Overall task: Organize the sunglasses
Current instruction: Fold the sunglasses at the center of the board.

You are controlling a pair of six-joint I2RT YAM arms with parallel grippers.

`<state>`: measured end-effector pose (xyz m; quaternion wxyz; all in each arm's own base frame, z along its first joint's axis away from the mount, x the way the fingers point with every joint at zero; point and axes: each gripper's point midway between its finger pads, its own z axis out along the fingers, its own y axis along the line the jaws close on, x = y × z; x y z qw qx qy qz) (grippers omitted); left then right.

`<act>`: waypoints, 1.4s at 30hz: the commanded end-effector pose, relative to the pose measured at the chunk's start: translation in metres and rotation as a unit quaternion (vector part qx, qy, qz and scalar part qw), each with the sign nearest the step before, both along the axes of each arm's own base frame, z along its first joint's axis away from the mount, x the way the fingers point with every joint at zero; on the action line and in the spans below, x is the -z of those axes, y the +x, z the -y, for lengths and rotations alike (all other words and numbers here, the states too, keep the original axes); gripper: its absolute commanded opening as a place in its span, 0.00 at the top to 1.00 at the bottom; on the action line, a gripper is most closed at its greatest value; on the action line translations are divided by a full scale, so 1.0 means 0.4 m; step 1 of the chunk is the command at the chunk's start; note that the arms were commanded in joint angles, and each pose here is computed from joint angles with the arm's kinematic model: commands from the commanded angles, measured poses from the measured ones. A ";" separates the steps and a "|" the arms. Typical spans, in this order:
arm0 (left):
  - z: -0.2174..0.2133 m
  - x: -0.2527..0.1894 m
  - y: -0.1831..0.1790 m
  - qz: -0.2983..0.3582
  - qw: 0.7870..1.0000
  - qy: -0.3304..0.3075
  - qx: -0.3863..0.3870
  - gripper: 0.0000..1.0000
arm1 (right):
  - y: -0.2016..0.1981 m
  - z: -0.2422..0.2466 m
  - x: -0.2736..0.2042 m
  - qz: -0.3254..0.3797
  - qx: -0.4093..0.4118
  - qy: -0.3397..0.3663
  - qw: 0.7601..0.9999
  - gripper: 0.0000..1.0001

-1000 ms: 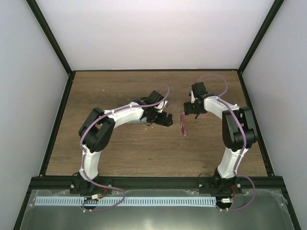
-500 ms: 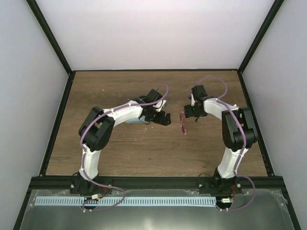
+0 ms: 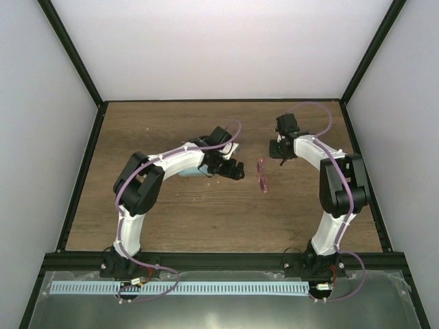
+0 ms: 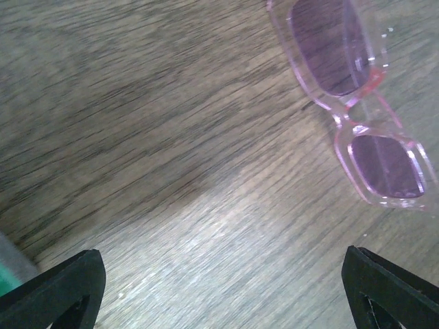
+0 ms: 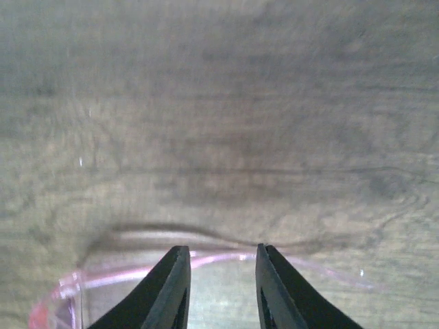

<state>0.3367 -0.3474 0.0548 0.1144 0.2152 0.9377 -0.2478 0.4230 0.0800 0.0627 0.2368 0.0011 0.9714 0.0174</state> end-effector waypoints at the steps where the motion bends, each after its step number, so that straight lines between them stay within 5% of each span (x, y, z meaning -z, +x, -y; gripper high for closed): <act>1: 0.059 -0.013 -0.035 -0.010 0.999 -0.015 0.051 0.04 | 0.067 0.035 -0.024 0.009 0.045 -0.001 0.999 0.74; 16: 0.158 0.083 -0.219 -0.081 0.991 -0.007 0.108 0.08 | 0.069 0.087 0.055 -0.041 0.083 0.009 0.996 0.71; 29: 0.167 0.181 -0.259 -0.135 0.988 0.036 0.072 0.11 | 0.007 0.086 0.095 -0.068 0.078 0.012 0.995 0.71; 42: 0.247 0.198 -0.244 -0.167 0.984 -0.003 0.056 0.33 | -0.060 0.065 0.101 -0.088 0.077 0.046 0.992 0.87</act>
